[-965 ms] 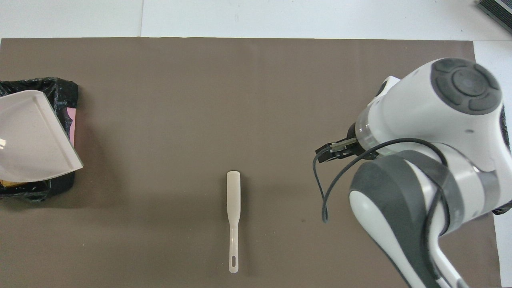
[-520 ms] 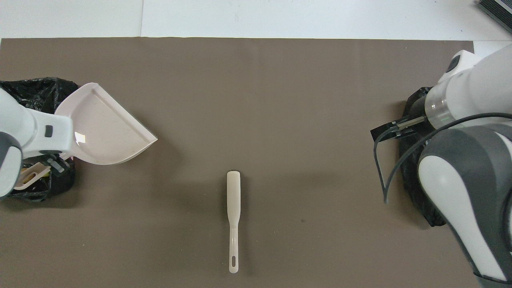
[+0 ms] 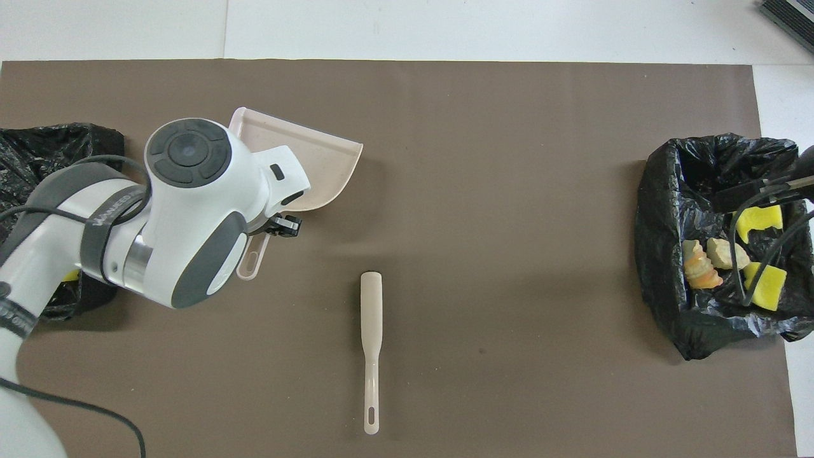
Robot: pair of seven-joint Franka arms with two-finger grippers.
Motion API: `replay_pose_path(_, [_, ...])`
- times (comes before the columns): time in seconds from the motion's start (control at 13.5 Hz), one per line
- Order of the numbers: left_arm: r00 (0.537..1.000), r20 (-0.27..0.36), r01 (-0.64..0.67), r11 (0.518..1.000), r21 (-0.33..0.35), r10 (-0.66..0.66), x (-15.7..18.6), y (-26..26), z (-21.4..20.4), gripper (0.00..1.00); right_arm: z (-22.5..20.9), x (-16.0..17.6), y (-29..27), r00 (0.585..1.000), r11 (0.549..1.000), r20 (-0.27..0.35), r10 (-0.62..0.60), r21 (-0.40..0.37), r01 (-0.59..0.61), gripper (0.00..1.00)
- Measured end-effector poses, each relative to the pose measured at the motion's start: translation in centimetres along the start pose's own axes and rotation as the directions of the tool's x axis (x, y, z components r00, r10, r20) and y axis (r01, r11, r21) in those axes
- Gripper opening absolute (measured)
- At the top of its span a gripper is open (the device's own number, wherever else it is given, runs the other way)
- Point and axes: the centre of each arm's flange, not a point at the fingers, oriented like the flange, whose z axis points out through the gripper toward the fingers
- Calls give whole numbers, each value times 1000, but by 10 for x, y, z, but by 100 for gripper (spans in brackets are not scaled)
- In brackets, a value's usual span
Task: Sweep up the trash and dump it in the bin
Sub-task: 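Bring the empty dustpan back beside the brush with the left gripper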
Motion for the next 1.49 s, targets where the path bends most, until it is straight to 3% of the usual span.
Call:
replay_pose_path(0.37, [985, -31, 166, 983, -78, -169, 46, 60, 3, 31, -7, -3, -28, 990, 993, 69, 120, 11, -121, 100])
replay_pose_path(0.59, [978, -56, 194, 975, -108, -201, 60, 74, 4, 31, -31, -9, -47, 990, 993, 78, 116, 11, -117, 100])
replay_pose_path(0.82, [981, -48, 183, 976, -116, -189, 62, 87, 17, 31, -49, -23, -54, 991, 994, 67, 112, 6, -113, 100])
replay_pose_path(1.49, [984, -36, 168, 978, -126, -174, 59, 104, 50, 31, -46, -26, -57, 991, 994, 75, 110, 5, -111, 100])
